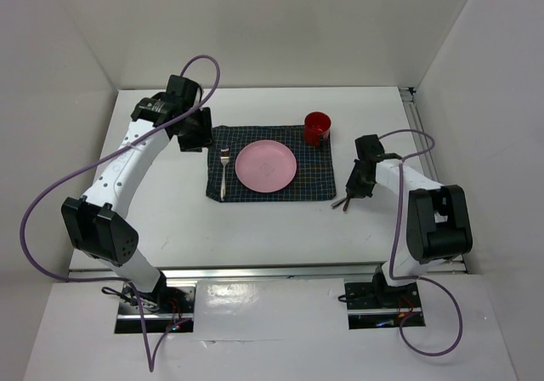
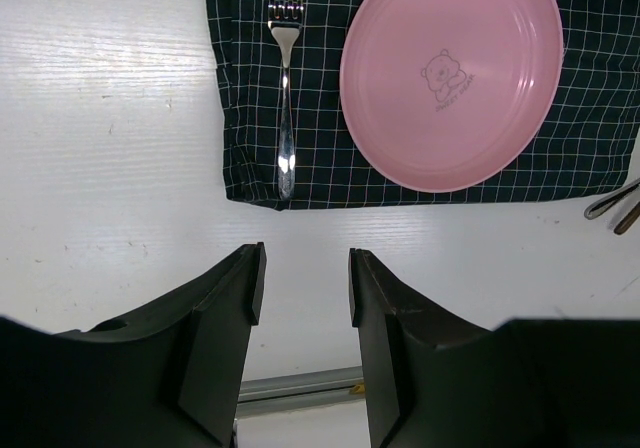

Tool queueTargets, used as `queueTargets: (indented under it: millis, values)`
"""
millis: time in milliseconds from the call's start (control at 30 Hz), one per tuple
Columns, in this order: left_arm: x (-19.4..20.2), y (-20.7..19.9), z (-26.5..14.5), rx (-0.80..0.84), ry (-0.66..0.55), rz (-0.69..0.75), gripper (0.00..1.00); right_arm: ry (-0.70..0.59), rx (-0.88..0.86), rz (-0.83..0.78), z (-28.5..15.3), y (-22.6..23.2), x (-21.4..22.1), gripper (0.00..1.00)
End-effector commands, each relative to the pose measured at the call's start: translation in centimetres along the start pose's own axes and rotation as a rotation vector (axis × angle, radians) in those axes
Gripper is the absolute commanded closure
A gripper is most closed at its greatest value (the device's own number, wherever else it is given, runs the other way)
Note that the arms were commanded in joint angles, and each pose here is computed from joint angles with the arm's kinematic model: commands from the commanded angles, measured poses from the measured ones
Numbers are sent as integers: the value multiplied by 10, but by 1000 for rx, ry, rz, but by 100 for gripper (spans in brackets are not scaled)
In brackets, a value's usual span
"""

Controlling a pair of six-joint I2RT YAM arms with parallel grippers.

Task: Set the dinner table for one person

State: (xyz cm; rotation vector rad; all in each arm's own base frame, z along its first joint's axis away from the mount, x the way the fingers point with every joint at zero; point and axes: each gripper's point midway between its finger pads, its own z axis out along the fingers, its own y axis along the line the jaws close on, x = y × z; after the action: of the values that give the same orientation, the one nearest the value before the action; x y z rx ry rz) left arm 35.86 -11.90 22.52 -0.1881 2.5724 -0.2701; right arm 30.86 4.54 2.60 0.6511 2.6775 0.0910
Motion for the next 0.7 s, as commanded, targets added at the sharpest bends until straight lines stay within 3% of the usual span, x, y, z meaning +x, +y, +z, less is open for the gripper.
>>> queueTargets:
  millis: [0, 200, 400, 667]
  values:
    - [-5, 0, -4, 11, -25, 19, 44, -121, -34, -23, -40, 8, -35, 99]
    - [-5, 0, -4, 11, -25, 19, 44, -102, -166, -149, -62, 46, -38, 99]
    - [-7, 3, -4, -6, -33, 10, 44, -33, -245, -301, -51, 97, -17, 99]
    - [-10, 9, -6, -29, -43, 2, 44, 61, -316, -381, -29, 134, -6, 99]
